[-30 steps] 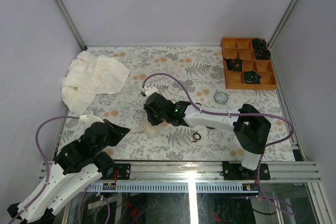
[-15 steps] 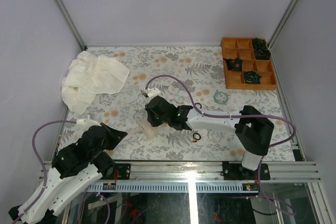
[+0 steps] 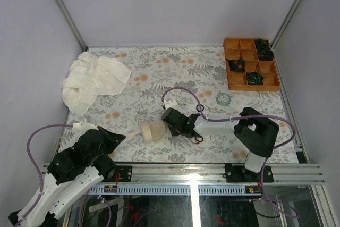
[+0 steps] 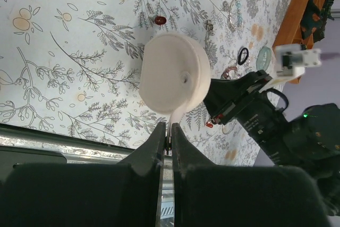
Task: Organize the mixed jewelry
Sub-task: Open the jewelry box at the center of the board.
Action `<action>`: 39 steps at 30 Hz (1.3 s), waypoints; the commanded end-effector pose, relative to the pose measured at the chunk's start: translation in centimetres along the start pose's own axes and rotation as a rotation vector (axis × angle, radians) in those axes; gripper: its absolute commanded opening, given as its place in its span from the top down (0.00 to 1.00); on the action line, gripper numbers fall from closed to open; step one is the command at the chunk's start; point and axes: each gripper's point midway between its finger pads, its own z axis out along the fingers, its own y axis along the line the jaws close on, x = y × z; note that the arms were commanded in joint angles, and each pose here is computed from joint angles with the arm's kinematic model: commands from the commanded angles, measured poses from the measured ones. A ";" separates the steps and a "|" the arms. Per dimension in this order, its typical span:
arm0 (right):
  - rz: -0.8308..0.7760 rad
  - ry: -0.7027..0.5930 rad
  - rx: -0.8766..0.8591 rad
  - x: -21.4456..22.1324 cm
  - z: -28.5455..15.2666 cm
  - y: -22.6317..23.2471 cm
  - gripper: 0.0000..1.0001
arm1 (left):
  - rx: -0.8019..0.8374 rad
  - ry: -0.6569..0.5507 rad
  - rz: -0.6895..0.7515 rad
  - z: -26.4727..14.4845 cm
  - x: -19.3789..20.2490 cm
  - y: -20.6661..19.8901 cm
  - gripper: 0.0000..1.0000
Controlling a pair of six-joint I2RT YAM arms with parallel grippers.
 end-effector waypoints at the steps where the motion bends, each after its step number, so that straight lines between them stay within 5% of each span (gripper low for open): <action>1: -0.077 0.158 0.111 5.2 -0.3 -3.3 0.83 | -0.004 -0.032 -0.008 -0.7 -0.8 0.0 1.00; 10: -0.067 0.090 0.043 2.8 -2.0 -2.0 0.74 | -0.008 -0.029 0.006 -0.6 -0.8 -0.2 1.00; 24: -0.080 -0.069 -0.160 -4.0 -7.1 3.6 0.29 | -0.006 -0.027 0.013 -0.5 -0.7 -0.3 1.00; 39: -0.113 -0.007 -0.200 -4.3 -3.6 7.9 0.23 | -0.002 -0.034 0.014 -0.8 -1.0 -0.3 1.00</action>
